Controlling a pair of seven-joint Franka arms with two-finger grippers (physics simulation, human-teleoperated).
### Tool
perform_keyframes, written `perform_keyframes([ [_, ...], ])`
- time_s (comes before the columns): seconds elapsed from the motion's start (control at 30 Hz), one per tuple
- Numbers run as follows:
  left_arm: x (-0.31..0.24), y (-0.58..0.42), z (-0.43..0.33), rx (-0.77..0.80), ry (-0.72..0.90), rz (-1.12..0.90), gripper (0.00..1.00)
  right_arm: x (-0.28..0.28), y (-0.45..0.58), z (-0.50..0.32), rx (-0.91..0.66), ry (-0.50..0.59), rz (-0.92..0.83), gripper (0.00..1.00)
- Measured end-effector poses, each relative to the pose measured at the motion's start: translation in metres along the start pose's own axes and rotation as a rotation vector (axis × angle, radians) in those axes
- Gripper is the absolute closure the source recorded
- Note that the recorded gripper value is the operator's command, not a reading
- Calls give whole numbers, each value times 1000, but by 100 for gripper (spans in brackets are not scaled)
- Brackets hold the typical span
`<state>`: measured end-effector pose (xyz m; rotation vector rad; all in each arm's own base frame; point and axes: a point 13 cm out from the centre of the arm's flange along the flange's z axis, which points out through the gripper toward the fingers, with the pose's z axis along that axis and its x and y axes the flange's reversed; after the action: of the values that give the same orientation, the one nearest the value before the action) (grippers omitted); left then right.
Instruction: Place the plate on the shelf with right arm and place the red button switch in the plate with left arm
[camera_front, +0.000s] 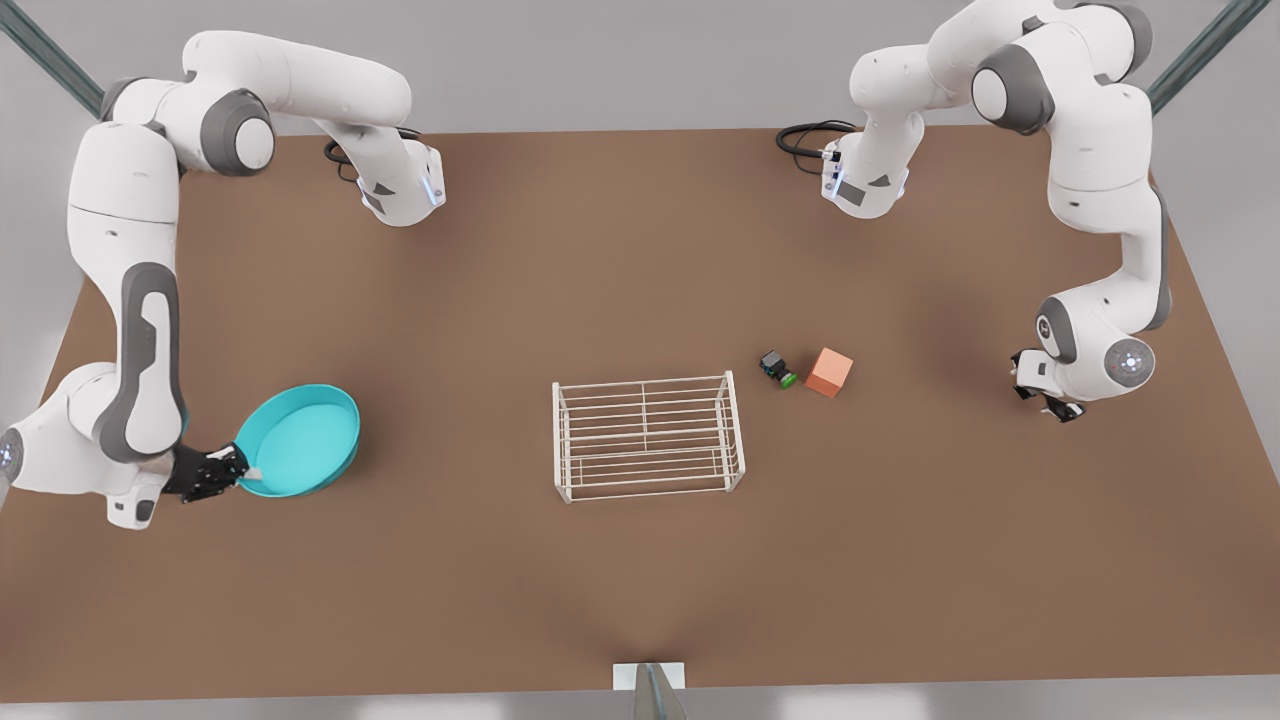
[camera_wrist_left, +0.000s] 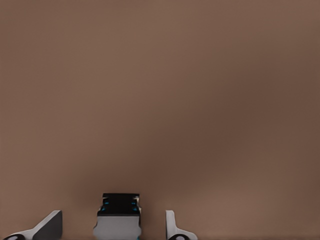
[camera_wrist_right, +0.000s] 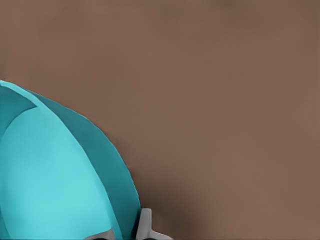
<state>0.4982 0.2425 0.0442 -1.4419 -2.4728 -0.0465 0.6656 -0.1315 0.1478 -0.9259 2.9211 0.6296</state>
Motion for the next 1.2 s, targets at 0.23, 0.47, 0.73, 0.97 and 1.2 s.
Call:
perform_keyframes([
  [0.23, -1, -1, 6, 7, 6, 12, 0, -201, 268, 37, -142, 1, -385, 79],
  [0.47, -2, -2, 7, 8, 8, 18, 13, -288, 435, 57, -200, -47, -424, 79],
  [0.73, -2, -1, 6, 5, 7, 21, 13, -340, 482, 109, -198, -124, -238, 79],
  [0.97, 6, 1, 7, 5, 12, 15, 13, -330, 486, 146, -189, -87, -80, 79],
  [1.2, 6, 0, 10, 8, 14, 19, 14, -310, 469, 158, -103, -16, -14, 79],
])
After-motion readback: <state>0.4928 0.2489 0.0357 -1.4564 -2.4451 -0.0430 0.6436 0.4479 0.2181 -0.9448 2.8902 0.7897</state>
